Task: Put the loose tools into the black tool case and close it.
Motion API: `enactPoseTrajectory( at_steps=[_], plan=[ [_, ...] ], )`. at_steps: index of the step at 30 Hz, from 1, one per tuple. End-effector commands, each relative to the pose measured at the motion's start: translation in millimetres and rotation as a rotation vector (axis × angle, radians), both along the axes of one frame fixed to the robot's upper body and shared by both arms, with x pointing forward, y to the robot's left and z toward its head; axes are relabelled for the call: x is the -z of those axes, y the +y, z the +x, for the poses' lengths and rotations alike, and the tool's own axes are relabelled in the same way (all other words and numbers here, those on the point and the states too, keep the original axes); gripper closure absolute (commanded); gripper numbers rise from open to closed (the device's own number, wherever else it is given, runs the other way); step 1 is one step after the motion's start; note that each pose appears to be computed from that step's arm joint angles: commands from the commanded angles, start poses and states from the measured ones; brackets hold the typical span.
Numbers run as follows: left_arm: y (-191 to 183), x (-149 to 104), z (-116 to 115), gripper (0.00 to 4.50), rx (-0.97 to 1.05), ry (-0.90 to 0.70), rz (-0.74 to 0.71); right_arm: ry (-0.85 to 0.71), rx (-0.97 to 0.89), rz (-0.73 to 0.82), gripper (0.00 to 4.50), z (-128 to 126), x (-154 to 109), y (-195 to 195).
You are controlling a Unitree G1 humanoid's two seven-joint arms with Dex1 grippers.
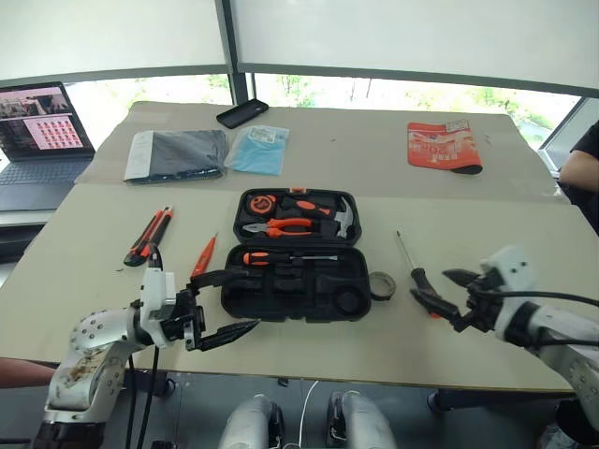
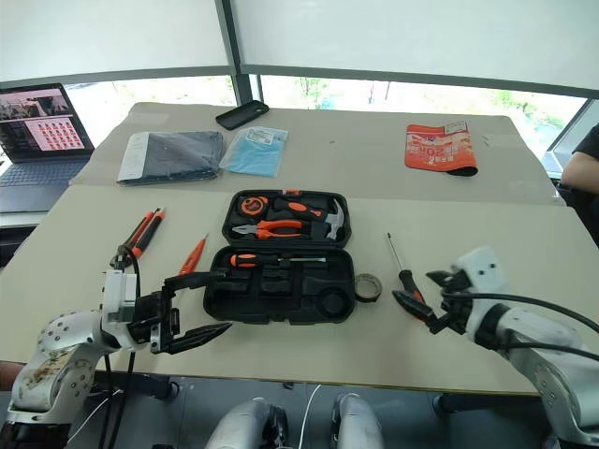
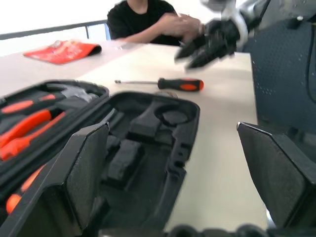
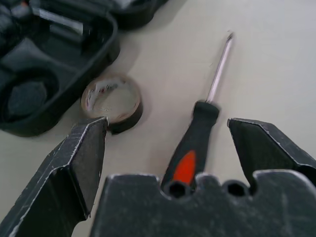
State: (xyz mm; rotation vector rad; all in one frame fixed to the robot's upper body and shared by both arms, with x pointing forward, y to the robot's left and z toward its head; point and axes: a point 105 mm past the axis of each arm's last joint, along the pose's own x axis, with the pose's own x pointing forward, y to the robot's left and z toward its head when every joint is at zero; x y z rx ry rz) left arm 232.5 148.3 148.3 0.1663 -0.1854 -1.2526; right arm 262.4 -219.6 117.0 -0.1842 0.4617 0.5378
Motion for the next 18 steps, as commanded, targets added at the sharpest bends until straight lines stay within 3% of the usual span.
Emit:
enactPoseTrajectory(
  at_steps=[1, 3, 6, 14, 16, 18],
  plan=[
    [-14, -19, -5, 0.05, 0.053, -0.088, 0.007, 0.085, 0.077, -0.080, 0.00, 6, 15, -12],
    [-15, -19, -6, 0.05, 0.065, -0.085, 0.013, 0.100, 0.114, -0.111, 0.00, 9, 23, -19],
    [-15, -14, -12, 0.00, 0.083, -0.058, 0.032, 0.129, 0.141, -0.082, 0.78, 9, 33, -19],
    [-17, -16, -14, 0.00, 0.102, -0.045, 0.014, -0.029, 0.258, -0.065, 3.49, 25, 30, -37],
    [-17, -19, -15, 0.00, 0.102, -0.033, -0.007, -0.116, 0.243, -0.080, 3.48, 29, 20, -37],
    [-16, -17, -21, 0.00, 0.115, -0.010, -0.008, -0.287, 0.161, -0.239, 3.48, 36, -3, -37]
  ],
)
